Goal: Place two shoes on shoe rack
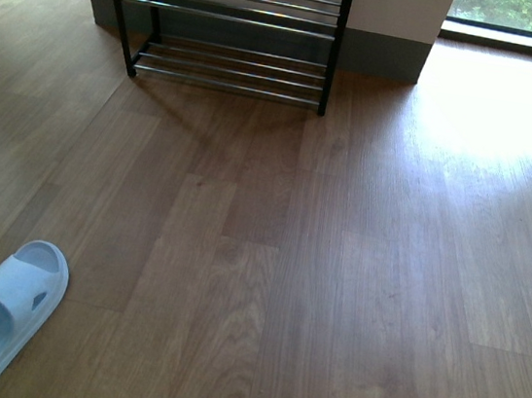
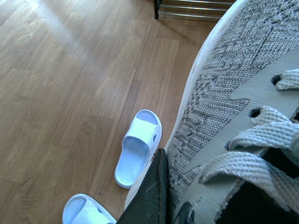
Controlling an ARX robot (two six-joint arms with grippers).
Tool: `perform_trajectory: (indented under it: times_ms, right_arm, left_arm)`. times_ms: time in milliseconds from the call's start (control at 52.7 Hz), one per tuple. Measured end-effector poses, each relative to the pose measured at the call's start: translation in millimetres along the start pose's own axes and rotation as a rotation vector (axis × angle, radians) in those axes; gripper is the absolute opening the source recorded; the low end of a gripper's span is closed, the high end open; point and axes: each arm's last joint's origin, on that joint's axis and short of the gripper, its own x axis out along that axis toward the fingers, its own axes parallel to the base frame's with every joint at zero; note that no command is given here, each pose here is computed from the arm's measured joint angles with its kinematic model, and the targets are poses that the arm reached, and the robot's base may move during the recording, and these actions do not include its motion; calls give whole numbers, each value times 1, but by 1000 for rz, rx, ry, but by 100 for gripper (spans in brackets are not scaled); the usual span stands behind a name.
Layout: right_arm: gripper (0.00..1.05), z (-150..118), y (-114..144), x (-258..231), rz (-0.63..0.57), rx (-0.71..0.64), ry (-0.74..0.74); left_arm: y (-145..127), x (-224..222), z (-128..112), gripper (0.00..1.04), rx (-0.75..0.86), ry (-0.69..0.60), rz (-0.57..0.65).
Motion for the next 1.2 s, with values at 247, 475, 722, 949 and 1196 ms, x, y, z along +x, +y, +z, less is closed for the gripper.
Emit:
perform_trajectory:
  times_ms: [247, 475, 722, 949, 1196]
  right_arm:
    - [1, 0, 1, 0, 10, 0, -2]
    - [1, 0, 1, 0, 13, 0, -5]
    - [1, -1, -2, 0, -29, 3, 6]
    - [1, 0, 1, 0, 13, 2, -1]
    - [1, 0, 0, 0, -1, 2, 2]
  left_arm:
    - [0, 0, 0, 2, 0, -2, 11]
    - [0, 0, 0, 2, -2, 0, 12]
    - [-1, 0, 0, 2, 1, 4, -13]
    - [0, 0, 0, 2, -1, 1, 0]
    - [0, 0, 0, 2, -1, 0, 1]
